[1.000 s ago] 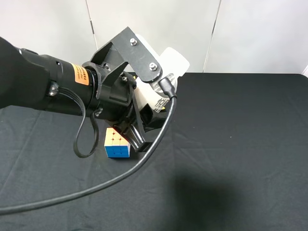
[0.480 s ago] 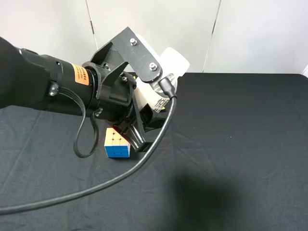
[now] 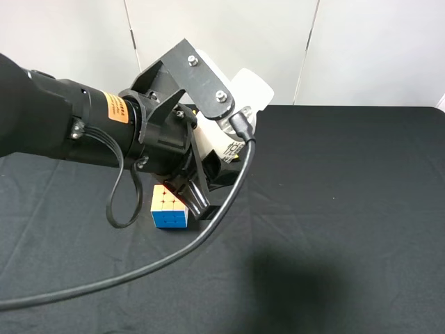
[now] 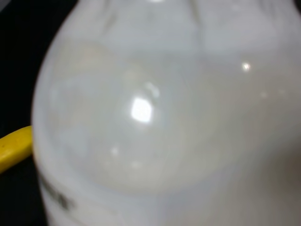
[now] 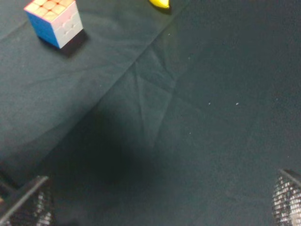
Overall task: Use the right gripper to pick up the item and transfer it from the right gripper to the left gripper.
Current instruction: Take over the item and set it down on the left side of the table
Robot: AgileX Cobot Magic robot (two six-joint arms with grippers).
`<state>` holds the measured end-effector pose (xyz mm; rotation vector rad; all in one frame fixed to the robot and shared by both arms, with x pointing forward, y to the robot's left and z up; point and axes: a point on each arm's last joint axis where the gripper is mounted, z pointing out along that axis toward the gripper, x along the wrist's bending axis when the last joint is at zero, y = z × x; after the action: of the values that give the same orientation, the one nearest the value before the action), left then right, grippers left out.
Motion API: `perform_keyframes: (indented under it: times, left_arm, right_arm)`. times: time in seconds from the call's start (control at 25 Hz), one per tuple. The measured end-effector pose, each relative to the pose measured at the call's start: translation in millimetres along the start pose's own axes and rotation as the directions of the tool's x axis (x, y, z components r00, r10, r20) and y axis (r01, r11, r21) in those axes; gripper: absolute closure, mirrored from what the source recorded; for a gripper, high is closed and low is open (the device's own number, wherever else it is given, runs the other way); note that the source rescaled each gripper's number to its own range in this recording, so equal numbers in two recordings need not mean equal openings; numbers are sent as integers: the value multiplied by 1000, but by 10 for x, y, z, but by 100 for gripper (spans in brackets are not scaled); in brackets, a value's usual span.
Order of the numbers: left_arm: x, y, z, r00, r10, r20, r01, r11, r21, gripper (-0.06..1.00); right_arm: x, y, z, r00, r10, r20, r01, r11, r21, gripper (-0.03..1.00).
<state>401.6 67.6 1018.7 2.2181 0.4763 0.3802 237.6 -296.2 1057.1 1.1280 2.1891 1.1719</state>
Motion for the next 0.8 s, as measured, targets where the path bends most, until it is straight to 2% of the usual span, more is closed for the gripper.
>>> perform_keyframes:
  times: [0.28, 0.8]
  left_arm:
    - [0, 0, 0, 1000, 0, 0, 0, 1000, 0, 91]
    - [0, 0, 0, 1000, 0, 0, 0, 1000, 0, 91]
  right_arm:
    - [-25, -15, 53, 1000, -12, 26, 14, 997, -72, -3]
    - [-25, -21, 81, 1000, -12, 26, 14, 997, -77, -3]
